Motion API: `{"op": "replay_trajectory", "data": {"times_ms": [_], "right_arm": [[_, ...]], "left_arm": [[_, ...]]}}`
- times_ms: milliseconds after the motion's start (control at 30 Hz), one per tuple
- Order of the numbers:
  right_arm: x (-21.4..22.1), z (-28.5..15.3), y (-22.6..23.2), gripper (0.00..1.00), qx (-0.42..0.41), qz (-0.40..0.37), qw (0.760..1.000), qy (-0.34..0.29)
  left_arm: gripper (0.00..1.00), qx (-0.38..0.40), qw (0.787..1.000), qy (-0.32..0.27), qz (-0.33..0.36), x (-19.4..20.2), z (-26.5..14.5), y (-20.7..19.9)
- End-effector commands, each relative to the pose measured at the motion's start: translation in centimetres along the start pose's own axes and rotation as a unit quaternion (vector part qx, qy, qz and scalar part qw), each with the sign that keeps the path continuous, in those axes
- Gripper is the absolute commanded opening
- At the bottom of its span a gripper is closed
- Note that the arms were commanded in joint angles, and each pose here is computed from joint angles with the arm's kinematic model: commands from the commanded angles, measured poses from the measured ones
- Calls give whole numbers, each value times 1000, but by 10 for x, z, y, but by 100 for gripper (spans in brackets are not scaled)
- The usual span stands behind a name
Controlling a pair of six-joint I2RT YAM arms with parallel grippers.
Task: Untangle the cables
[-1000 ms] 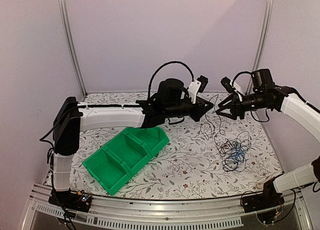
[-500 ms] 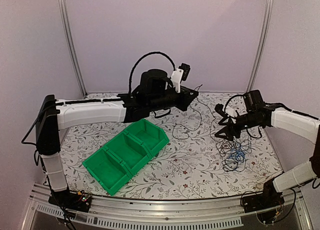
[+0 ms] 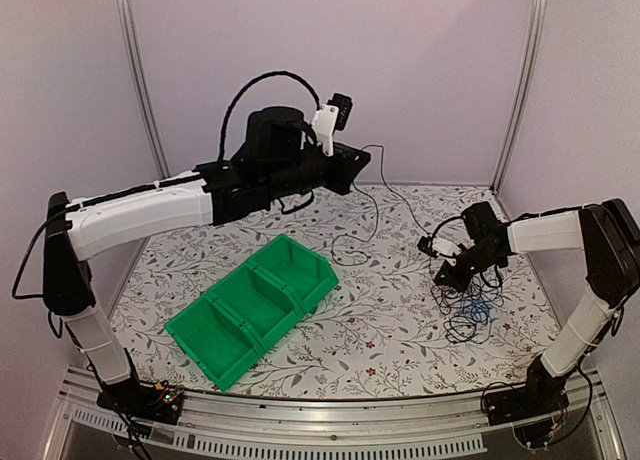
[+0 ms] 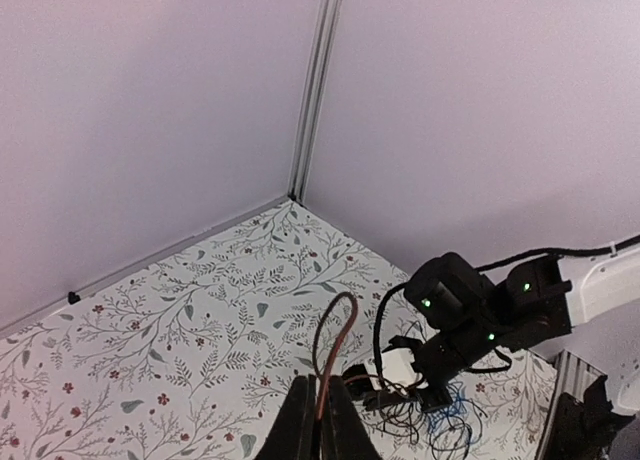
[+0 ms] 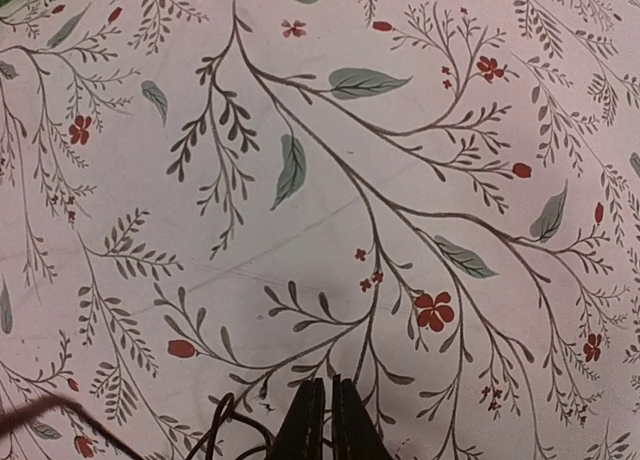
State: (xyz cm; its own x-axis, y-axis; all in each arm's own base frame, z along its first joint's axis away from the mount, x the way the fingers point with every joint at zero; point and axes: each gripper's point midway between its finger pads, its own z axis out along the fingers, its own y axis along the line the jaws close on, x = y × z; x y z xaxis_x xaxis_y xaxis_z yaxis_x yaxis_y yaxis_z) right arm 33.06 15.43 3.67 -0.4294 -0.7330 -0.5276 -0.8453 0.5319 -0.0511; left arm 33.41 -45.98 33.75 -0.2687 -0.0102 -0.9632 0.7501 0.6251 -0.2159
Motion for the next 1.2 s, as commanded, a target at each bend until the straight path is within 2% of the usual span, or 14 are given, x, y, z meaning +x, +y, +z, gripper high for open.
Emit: {"op": "replay_trajectory", "data": {"times_ms": [0,100,267,467,767,867,1000,1167], "right_arm": [[20,14,-6,9,15,9,999,37],[24,17,-8,13,21,14,999,47],[33,22,-10,12,25,21,997,65],[46,29,-14,11,34,29,995,91],[26,18,-25,18,49,38,995,75],[10,2,-31,28,61,39,996,59],[-14,-26,-36,48,76,39,996,21],[-37,-59,-30,59,78,41,995,-41]], "left_arm": [[0,-66,995,-69,40,-89,-56,16],[0,-110,984,-125,59,-136,-100,25],[0,-171,962,-198,83,-204,-175,32],[0,-215,942,-238,99,-251,-242,37],[0,-244,944,-194,111,-233,-256,49],[0,-251,945,-182,102,-217,-260,55],[0,-255,949,-164,92,-193,-261,62],[0,-250,955,-138,81,-160,-250,69]]}}
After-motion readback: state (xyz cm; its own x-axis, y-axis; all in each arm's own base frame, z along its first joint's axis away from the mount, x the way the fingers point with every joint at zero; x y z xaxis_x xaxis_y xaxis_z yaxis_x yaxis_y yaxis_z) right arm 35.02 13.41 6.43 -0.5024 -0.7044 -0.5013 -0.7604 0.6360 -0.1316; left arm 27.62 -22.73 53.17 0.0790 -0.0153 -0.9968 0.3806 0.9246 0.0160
